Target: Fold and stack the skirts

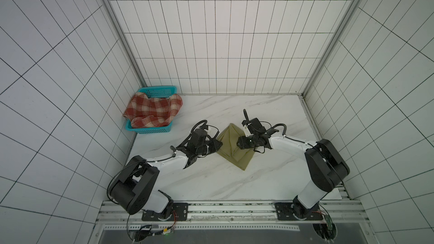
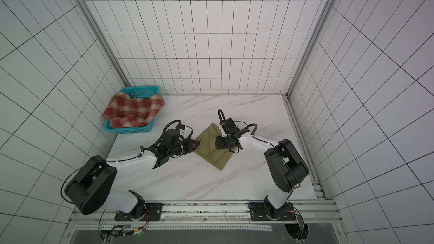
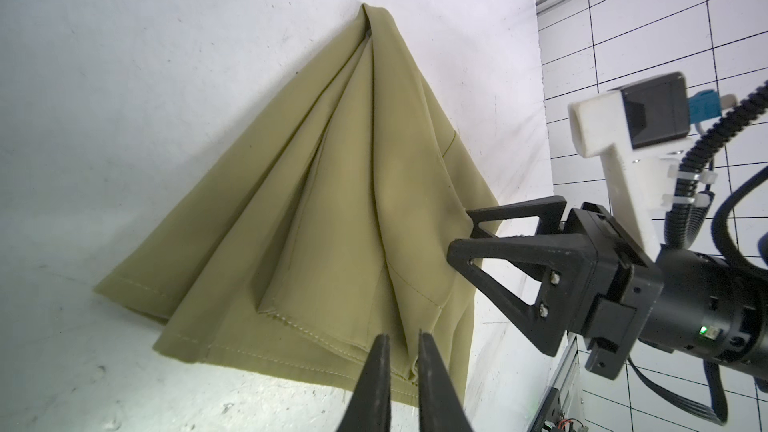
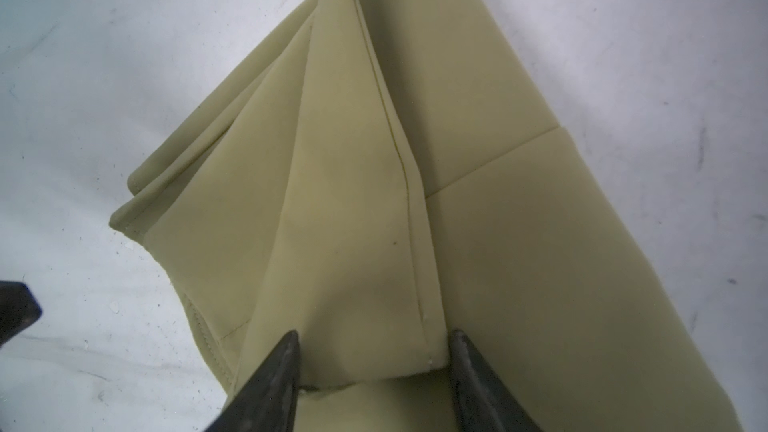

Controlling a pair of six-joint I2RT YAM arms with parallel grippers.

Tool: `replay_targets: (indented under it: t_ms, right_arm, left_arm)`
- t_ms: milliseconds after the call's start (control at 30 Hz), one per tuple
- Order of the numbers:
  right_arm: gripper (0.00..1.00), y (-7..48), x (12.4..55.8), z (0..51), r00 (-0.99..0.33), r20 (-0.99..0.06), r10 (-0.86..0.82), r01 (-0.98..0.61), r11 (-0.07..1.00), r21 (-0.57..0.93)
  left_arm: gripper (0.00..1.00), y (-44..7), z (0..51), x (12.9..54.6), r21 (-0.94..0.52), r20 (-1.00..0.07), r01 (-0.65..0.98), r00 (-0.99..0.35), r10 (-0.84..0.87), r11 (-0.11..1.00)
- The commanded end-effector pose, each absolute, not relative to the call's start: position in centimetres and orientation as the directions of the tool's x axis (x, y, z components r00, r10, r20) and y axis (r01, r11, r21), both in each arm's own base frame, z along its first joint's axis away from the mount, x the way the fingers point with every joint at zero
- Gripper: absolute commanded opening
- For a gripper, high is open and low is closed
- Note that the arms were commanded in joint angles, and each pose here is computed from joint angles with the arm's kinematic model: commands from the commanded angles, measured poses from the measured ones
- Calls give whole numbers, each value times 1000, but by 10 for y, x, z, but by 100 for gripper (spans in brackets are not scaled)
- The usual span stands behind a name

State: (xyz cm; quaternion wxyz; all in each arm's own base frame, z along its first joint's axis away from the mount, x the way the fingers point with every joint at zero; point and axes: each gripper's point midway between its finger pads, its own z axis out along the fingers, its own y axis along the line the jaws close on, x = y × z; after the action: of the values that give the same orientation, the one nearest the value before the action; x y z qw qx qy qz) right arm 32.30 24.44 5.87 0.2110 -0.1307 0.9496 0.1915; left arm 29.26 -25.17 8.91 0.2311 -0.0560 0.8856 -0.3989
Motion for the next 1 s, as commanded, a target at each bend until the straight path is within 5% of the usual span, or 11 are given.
replay_targets:
  t_ms: [0,200,500,967]
  right_arm:
    - [54,253,325,62,-865,-470,-176,-363,866,344]
    - [39,256,327,70,-853,-492,-173,-378,856,352]
    - [34,273,331,77,-834,-518,-188,-416,831,368]
    - [44,335,329,94,-782,-567,-261,-527,763,375]
  left_arm:
    - [15,-251,86,295,-733,-371,89,-883,-286,675]
    - [15,-250,86,296,-732,-370,84,-883,-290,676]
    - [15,-249,87,295,-732,-374,87,-881,-291,676]
    - [15,-242,92,295,-721,-392,88,-869,-301,688]
